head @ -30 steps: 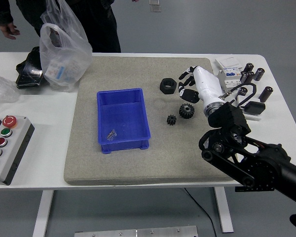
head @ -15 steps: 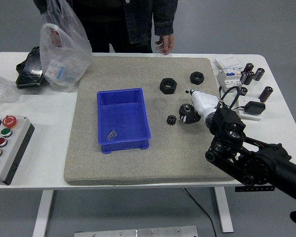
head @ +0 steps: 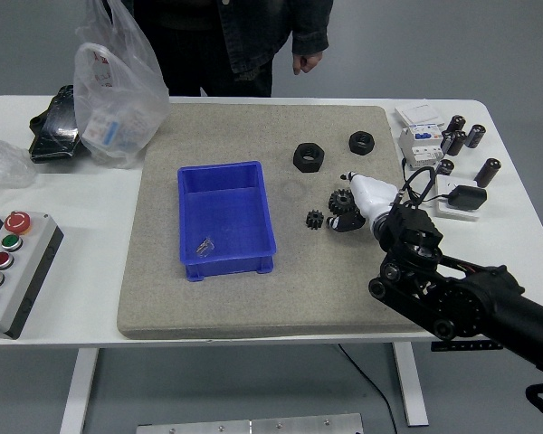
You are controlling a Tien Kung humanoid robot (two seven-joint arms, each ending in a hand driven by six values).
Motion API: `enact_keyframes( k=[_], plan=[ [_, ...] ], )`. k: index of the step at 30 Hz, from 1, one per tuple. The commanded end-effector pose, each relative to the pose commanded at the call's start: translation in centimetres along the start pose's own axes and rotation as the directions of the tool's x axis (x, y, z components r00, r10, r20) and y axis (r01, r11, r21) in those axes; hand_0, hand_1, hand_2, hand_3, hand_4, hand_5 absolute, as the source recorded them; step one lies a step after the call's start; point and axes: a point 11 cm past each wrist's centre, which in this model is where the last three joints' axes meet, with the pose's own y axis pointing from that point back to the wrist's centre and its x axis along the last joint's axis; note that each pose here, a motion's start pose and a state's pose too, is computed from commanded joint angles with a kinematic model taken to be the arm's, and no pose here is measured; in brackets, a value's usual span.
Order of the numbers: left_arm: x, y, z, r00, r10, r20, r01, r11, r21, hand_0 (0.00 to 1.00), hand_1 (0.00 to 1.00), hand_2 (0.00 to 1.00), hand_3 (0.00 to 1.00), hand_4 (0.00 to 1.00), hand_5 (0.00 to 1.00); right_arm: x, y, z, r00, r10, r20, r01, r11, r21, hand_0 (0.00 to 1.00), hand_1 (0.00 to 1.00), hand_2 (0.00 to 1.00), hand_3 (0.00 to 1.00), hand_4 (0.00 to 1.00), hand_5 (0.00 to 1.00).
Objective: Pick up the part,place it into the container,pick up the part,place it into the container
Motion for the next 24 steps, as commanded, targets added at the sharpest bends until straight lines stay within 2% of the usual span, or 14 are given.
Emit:
enact_keyframes(
  k=[5, 6, 11, 12, 19, 21, 24],
  plan=[
    [-0.1, 0.0, 0.0, 1.000, -0.002, -0.001, 0.002, 1.000, -0.001, 0.696, 0.551, 0.543, 0.644, 0.600, 0.077, -0.4, 0.0, 0.1, 1.000, 0.006, -0.006, -0.006, 1.000, -0.004, 0.286, 0.629, 0.563, 0.619, 0.594, 0.050],
    [-0.1, 0.0, 0.0, 1.000, -0.002, -0.002, 0.002, 1.000, -0.001, 0.696, 0.551, 0.542, 0.643, 0.600, 0.077, -0.4, 0.0, 0.2, 1.000, 0.005, -0.006, -0.005, 1.000, -0.005, 0.277, 0.578, 0.465, 0.544, 0.609, 0.016],
    [-0.1, 0.0, 0.0, 1.000, -0.004, -0.004, 0.004, 1.000, -0.003, 0.696, 0.551, 0.542, 0.643, 0.600, 0.077, -0.2, 0.0, 0.2, 1.000, 0.029, -0.011, -0.029, 1.000, 0.000, 0.277, 0.578, 0.465, 0.544, 0.609, 0.016],
    [-0.1, 0.0, 0.0, 1.000, -0.004, -0.004, 0.004, 1.000, -0.003, 0.696, 0.551, 0.542, 0.640, 0.600, 0.078, 0.0, 0.1, 0.2, 0.999, 0.041, -0.012, -0.041, 0.999, 0.004, 0.268, 0.557, 0.440, 0.524, 0.565, 0.009],
    [-0.1, 0.0, 0.0, 1.000, -0.003, -0.004, 0.003, 1.000, -0.003, 0.696, 0.551, 0.542, 0.639, 0.599, 0.077, 2.7, 0.9, -1.2, 0.988, 0.152, 0.000, -0.152, 0.986, 0.075, 0.261, 0.544, 0.431, 0.518, 0.551, 0.002],
    [-0.1, 0.0, -0.1, 1.000, -0.003, -0.004, 0.003, 1.000, 0.000, 0.696, 0.551, 0.542, 0.639, 0.599, 0.077, 3.9, 1.5, -2.3, 0.980, 0.192, 0.044, -0.196, 0.975, 0.109, 0.261, 0.544, 0.431, 0.518, 0.551, 0.002],
    [-0.1, 0.0, -0.2, 1.000, -0.003, -0.003, 0.003, 1.000, 0.003, 0.696, 0.551, 0.542, 0.639, 0.598, 0.078, 4.6, 2.2, -3.7, 0.971, 0.200, 0.133, -0.218, 0.966, 0.139, 0.283, 0.551, 0.434, 0.529, 0.559, 0.002]
  ],
)
